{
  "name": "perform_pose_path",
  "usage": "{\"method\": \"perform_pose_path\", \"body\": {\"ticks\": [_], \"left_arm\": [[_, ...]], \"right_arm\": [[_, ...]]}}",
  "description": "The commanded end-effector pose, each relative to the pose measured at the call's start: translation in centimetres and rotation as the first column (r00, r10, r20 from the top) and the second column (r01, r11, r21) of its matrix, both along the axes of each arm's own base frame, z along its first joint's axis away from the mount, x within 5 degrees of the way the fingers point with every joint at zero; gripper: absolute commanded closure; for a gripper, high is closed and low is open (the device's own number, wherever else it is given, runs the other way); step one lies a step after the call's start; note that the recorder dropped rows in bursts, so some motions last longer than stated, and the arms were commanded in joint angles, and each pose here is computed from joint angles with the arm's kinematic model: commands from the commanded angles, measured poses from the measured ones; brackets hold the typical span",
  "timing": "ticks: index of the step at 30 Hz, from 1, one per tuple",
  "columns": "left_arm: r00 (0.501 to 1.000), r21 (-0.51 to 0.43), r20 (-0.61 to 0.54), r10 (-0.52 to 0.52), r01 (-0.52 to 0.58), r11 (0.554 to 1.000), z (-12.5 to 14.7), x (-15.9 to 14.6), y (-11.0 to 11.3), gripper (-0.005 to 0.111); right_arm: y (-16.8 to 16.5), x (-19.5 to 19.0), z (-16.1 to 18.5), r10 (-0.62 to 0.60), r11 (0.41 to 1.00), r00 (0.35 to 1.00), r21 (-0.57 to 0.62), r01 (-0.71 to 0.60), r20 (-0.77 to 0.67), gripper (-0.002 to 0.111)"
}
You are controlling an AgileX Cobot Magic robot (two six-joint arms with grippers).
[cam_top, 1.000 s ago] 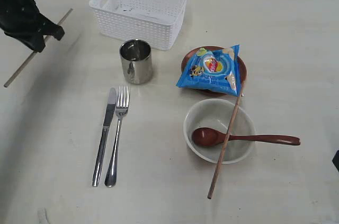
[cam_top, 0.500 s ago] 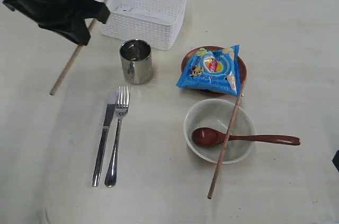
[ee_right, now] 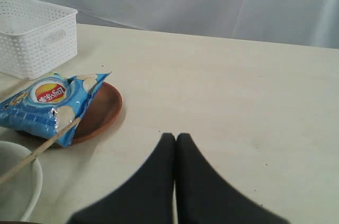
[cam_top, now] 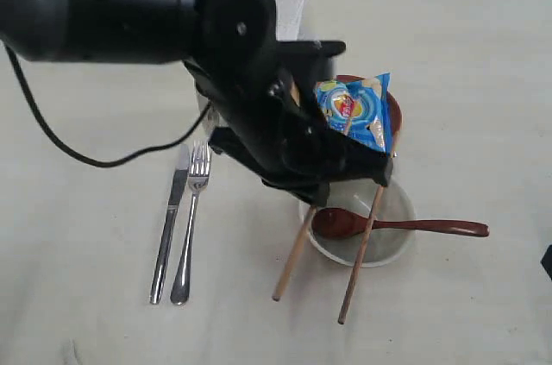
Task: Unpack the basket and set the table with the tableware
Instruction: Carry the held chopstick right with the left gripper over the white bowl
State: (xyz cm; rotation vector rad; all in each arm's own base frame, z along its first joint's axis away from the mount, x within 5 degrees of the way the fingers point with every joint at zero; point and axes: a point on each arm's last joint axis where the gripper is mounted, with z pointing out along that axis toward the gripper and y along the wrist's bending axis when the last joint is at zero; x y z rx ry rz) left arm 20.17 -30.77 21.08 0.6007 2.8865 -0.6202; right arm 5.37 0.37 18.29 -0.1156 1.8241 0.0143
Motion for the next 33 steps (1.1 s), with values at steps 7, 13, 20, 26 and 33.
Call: {"method": "perform_pose_path", "body": {"ticks": [7, 13, 20, 26, 33], "left_arm": [[1.0, -0.048, -0.016, 0.001, -0.001, 0.999, -1.6, -0.1, -3.0, 0.107], [0.996, -0.073, -0.08, 0.026, -0.032, 0.997, -2.8, -0.1, -3.9, 0.107], [0.996, -0.067, -0.085, 0.014, -0.02, 0.998, -4.0, 0.4, -3.9, 0.107], [0.996, -0.07, -0.083, 0.02, -0.025, 0.997, -3.8, 0.6, -3.8, 0.107], [0.996, -0.086, -0.076, 0.038, -0.045, 0.995, -3.8, 0.7, -3.9, 0.087]], "right_arm": [[0.0, 0.0, 0.0, -0.006, 1.0, 1.0, -0.004, 0.006, 0.006, 0.109], [0.0, 0.0, 0.0, -0.006, 1.0, 1.0, -0.004, 0.006, 0.006, 0.109], [0.0, 0.0, 0.0, -0.006, 1.0, 1.0, -0.004, 0.006, 0.006, 0.109], [0.0, 0.0, 0.0, -0.006, 1.0, 1.0, -0.004, 0.006, 0.006, 0.109], [0.0, 0.0, 0.0, -0.006, 1.0, 1.0, -0.004, 0.006, 0.006, 0.109]]}}
